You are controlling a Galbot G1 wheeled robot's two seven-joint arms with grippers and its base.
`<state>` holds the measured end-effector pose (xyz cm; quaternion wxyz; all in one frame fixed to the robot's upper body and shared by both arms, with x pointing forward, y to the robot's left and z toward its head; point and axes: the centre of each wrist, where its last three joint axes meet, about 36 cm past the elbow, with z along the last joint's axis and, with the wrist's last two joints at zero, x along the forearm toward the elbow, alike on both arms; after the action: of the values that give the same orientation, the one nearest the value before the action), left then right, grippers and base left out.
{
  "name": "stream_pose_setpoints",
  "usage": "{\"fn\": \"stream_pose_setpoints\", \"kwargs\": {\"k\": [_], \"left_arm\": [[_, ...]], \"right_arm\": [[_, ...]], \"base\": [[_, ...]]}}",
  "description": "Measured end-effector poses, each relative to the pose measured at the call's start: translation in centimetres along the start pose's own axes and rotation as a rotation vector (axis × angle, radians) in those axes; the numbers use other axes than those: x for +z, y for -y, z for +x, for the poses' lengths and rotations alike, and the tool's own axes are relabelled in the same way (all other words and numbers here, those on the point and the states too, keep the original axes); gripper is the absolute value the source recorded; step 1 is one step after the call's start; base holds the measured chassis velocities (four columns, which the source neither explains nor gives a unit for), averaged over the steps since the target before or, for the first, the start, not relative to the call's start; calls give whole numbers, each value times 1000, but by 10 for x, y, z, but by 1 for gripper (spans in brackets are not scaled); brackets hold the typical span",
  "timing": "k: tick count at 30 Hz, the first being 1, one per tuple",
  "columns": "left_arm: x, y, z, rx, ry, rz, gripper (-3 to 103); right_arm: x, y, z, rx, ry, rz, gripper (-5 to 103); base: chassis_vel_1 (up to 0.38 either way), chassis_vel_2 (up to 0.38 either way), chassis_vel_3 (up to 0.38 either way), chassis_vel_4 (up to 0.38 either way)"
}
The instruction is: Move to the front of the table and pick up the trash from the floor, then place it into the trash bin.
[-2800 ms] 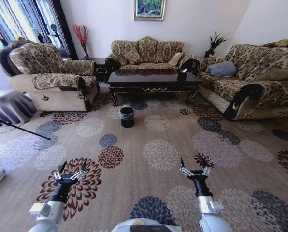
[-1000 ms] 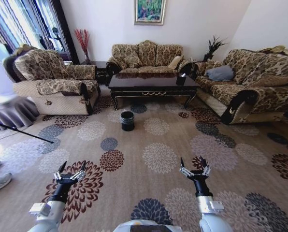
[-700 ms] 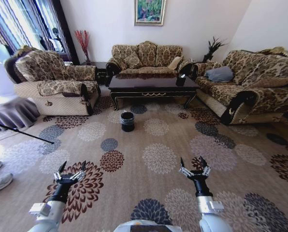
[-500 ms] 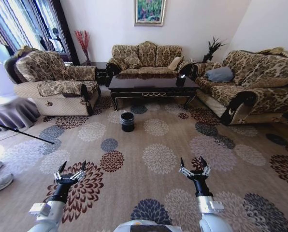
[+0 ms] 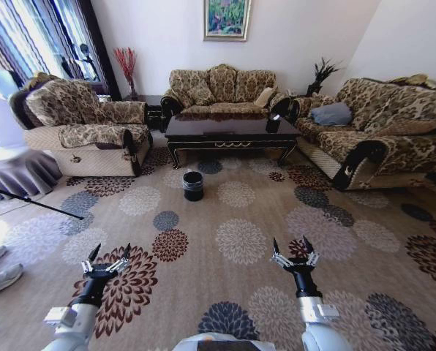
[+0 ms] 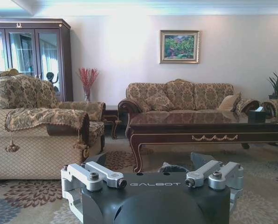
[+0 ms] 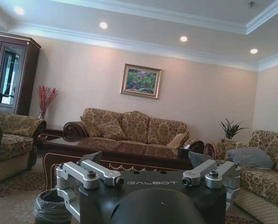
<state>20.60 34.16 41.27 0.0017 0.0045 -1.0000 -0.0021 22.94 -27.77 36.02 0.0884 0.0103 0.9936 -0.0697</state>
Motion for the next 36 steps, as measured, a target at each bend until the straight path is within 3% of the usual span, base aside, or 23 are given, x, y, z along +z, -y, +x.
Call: {"fn": "stream_pose_setpoints", "kwargs": {"k": [36], "left_arm": [[0,0,0,0,0,0,100]], "right_arm": [[0,0,0,0,0,0,100]], "base": [[0,0,0,0]]}}
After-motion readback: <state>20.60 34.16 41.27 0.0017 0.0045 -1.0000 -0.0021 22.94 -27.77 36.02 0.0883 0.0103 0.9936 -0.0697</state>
